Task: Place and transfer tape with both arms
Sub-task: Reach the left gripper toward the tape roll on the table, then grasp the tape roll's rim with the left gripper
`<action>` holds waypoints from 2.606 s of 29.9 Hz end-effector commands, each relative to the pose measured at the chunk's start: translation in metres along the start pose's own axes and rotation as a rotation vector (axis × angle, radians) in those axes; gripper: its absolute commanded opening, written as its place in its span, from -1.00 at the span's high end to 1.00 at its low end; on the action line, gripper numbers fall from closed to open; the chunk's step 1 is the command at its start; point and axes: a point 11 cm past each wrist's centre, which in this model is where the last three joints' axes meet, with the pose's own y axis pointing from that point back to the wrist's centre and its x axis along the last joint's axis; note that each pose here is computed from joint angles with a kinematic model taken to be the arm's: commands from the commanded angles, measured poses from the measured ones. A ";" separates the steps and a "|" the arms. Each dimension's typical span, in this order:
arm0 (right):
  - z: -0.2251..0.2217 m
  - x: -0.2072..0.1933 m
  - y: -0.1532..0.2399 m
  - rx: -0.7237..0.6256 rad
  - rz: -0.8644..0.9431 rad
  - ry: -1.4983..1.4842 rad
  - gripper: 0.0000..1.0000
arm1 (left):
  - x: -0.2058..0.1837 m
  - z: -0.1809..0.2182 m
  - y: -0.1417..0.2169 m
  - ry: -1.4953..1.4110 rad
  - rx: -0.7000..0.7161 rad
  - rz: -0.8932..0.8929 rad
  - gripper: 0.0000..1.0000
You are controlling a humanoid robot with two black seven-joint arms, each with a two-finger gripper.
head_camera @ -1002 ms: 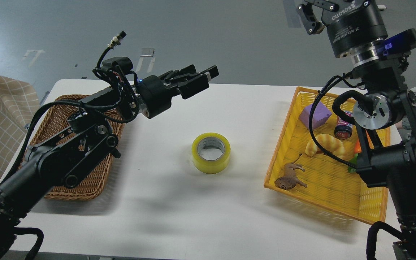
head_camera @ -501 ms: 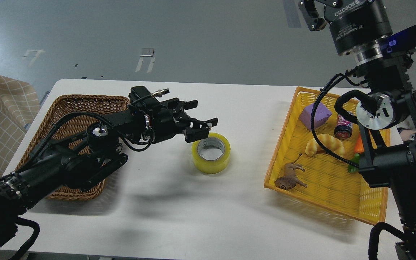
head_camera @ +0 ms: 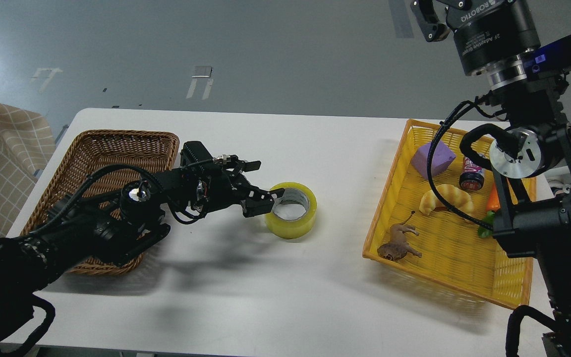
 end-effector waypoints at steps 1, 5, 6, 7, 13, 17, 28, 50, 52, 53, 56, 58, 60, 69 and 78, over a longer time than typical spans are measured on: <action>0.002 0.000 0.000 -0.005 0.000 0.002 -1.00 | -0.001 0.003 -0.005 0.003 -0.002 0.001 -0.84; 0.003 0.001 0.002 -0.010 0.004 0.002 -1.00 | 0.004 0.003 -0.009 -0.003 -0.002 0.008 -0.78; 0.004 0.002 0.003 -0.012 0.006 0.001 -1.00 | 0.005 0.004 -0.010 -0.001 -0.004 0.016 -0.78; 0.004 0.002 0.003 -0.012 0.006 0.001 -1.00 | 0.006 0.005 -0.011 0.002 -0.007 0.023 -0.78; 0.007 0.004 0.007 -0.021 0.014 -0.001 -1.00 | 0.008 0.009 -0.015 0.010 -0.013 0.034 -0.60; 0.012 0.009 0.013 -0.034 0.031 -0.003 -1.00 | 0.008 0.013 -0.017 0.013 -0.022 0.036 -0.60; 0.011 0.012 0.015 -0.029 0.041 -0.006 -1.00 | -0.007 0.011 -0.013 -0.032 -0.032 -0.033 -0.60; 0.013 0.013 0.018 -0.036 0.047 -0.006 -1.00 | -0.009 0.003 -0.012 -0.021 -0.005 -0.045 -0.11; 0.013 0.014 0.018 -0.035 0.048 -0.006 -1.00 | -0.009 0.003 -0.012 -0.021 -0.005 -0.046 -0.10; 0.013 0.014 0.018 -0.035 0.048 -0.006 -1.00 | -0.009 0.003 -0.012 -0.021 -0.005 -0.046 -0.10; 0.013 0.014 0.018 -0.035 0.048 -0.006 -1.00 | -0.008 0.003 -0.012 -0.022 -0.005 -0.045 -0.11; 0.013 0.014 0.018 -0.036 0.050 -0.004 -1.00 | -0.009 0.003 -0.012 -0.021 -0.006 -0.047 -0.11; 0.014 0.015 0.019 -0.039 0.053 -0.005 -1.00 | -0.010 0.004 -0.012 -0.020 -0.006 -0.048 -0.11; 0.019 0.018 0.023 -0.050 0.063 -0.006 -1.00 | -0.022 0.000 -0.008 -0.024 0.002 -0.091 -0.11; 0.020 0.021 0.025 -0.055 0.071 -0.005 -1.00 | -0.028 -0.010 -0.004 0.018 0.048 -0.095 0.15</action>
